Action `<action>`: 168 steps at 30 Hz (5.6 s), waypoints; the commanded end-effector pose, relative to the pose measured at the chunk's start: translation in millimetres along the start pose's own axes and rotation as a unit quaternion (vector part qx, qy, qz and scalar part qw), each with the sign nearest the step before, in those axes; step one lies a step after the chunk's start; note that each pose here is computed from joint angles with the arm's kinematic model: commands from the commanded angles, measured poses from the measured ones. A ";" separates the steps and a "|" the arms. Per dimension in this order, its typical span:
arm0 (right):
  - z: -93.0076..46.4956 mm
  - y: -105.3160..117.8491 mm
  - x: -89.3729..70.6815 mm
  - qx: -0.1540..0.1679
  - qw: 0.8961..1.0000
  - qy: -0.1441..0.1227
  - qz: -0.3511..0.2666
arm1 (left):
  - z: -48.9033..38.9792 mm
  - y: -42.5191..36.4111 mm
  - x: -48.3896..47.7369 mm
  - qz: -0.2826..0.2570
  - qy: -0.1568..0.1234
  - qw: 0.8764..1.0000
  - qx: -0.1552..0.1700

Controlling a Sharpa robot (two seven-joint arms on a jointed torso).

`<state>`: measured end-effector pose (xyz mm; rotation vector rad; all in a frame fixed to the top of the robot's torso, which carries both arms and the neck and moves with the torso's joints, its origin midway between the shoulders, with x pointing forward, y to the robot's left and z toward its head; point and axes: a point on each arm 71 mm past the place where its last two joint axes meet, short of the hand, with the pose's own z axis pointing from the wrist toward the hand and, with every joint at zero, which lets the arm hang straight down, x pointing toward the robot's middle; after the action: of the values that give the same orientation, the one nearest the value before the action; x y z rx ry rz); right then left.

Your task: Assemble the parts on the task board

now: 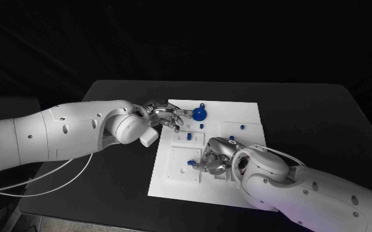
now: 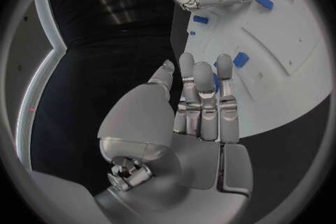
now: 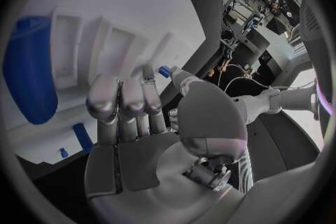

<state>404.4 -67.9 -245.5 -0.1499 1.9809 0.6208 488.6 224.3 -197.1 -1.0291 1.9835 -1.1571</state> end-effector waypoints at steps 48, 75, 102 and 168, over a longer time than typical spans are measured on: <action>3.7 20.1 11.2 -0.131 0.986 -0.082 -0.062 | 1.1 -1.7 2.7 -0.002 0.013 1.000 0.002; 7.5 12.7 15.6 -0.118 0.987 -0.080 -0.069 | 0.4 -0.8 1.9 -0.002 0.013 1.000 -0.001; 5.5 5.1 13.7 -0.118 0.988 -0.091 -0.031 | 0.0 -2.6 0.8 0.018 0.016 1.000 0.015; -2.3 -84.3 -74.2 -0.010 0.871 0.140 0.470 | 6.3 -14.0 53.0 0.263 0.146 0.948 0.104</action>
<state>470.9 -156.3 -211.1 0.8105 2.2416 1.2468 472.8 174.5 -192.5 -0.2124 2.0941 -1.2152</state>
